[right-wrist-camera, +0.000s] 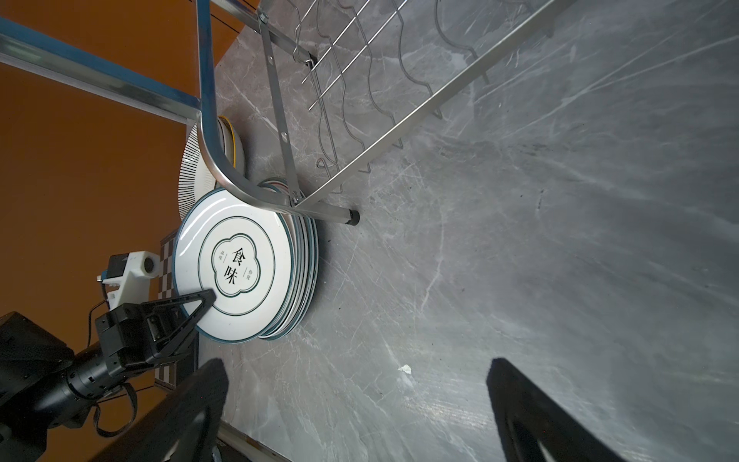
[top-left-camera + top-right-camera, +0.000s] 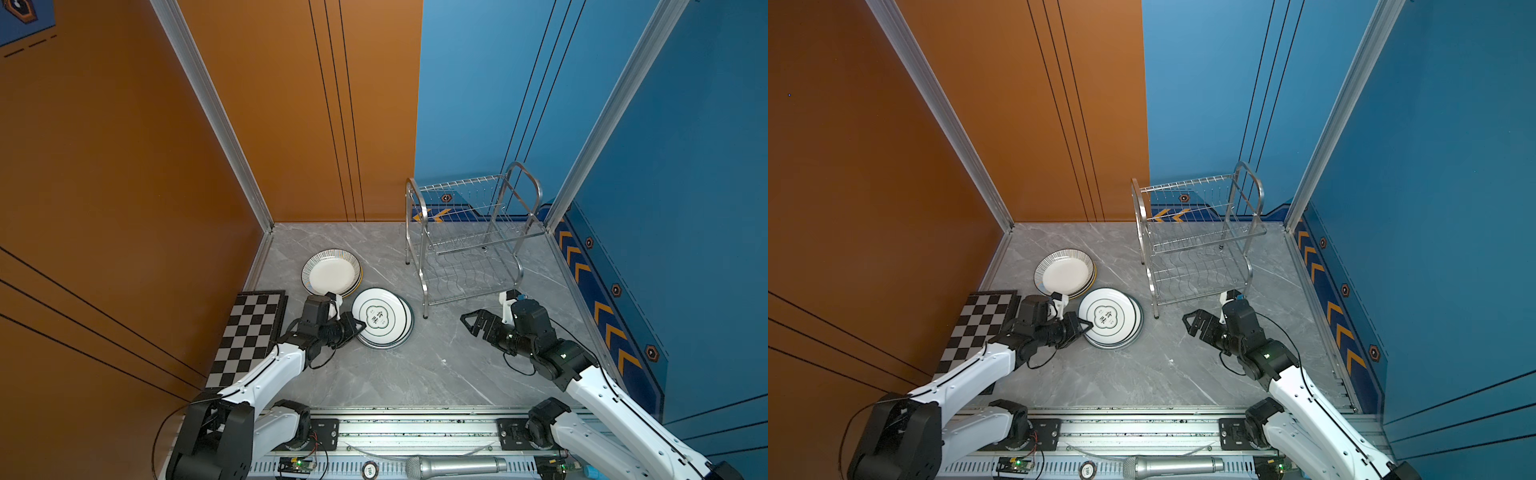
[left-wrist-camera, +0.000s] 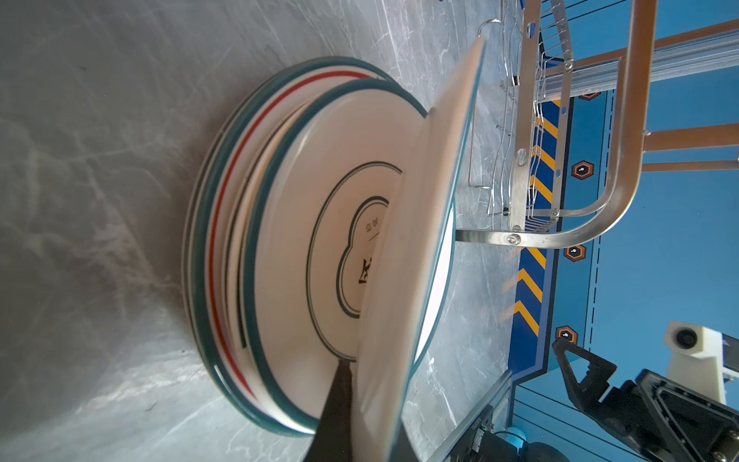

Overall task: Unload the plates from the dish rack
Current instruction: Place the plate among the plates.

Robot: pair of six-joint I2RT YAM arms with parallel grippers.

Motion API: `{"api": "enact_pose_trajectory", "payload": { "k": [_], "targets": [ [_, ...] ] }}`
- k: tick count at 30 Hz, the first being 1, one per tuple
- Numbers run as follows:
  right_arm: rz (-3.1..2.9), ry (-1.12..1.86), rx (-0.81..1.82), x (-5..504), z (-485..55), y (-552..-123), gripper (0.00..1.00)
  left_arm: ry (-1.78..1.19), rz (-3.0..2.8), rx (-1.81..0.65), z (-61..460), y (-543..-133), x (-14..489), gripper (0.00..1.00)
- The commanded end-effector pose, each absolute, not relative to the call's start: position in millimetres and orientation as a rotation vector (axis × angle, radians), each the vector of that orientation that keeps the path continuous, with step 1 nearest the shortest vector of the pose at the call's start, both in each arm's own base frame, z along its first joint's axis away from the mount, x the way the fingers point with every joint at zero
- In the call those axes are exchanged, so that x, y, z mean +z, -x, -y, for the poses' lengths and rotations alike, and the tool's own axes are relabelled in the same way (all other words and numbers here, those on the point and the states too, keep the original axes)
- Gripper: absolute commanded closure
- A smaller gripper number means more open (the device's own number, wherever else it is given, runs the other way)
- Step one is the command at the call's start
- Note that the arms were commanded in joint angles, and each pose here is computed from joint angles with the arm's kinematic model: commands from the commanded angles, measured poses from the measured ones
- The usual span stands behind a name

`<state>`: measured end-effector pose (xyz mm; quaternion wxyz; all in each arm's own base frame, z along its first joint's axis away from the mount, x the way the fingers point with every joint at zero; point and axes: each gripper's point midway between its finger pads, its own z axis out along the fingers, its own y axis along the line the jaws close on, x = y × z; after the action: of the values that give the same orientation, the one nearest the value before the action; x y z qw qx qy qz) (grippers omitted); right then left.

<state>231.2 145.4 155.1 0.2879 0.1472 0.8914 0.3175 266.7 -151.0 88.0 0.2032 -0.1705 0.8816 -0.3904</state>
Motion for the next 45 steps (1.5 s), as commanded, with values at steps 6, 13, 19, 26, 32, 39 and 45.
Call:
{"api": "enact_pose_trajectory", "payload": {
  "k": [6, 13, 19, 26, 32, 39, 45],
  "targets": [
    [-2.385, -0.382, 0.805, 160, -142, -235, 0.0, 0.433, -2.46, -1.114, 157, -275, 97, 0.91],
    [-2.385, -0.379, 0.806, 160, -142, -235, 0.0, 0.413, -2.514, -1.036, 154, -272, 94, 0.78],
    [-2.383, -0.376, 0.81, 161, -143, -235, 0.0, 0.401, -2.587, -0.956, 151, -268, 88, 0.66],
    [-2.393, -0.374, 0.802, 159, -142, -235, 0.0, 0.321, -2.72, -0.758, 151, -264, 79, 0.53],
    [-2.395, -0.365, 0.8, 159, -142, -234, 0.0, 0.271, -2.765, -0.6, 148, -263, 79, 0.52],
    [-2.411, -0.358, 0.79, 155, -143, -235, 0.0, 0.2, -2.806, -0.444, 145, -263, 81, 0.49],
    [-2.413, -0.349, 0.79, 155, -143, -235, 0.0, 0.151, -2.828, -0.384, 151, -265, 80, 0.45]
  ]
}}
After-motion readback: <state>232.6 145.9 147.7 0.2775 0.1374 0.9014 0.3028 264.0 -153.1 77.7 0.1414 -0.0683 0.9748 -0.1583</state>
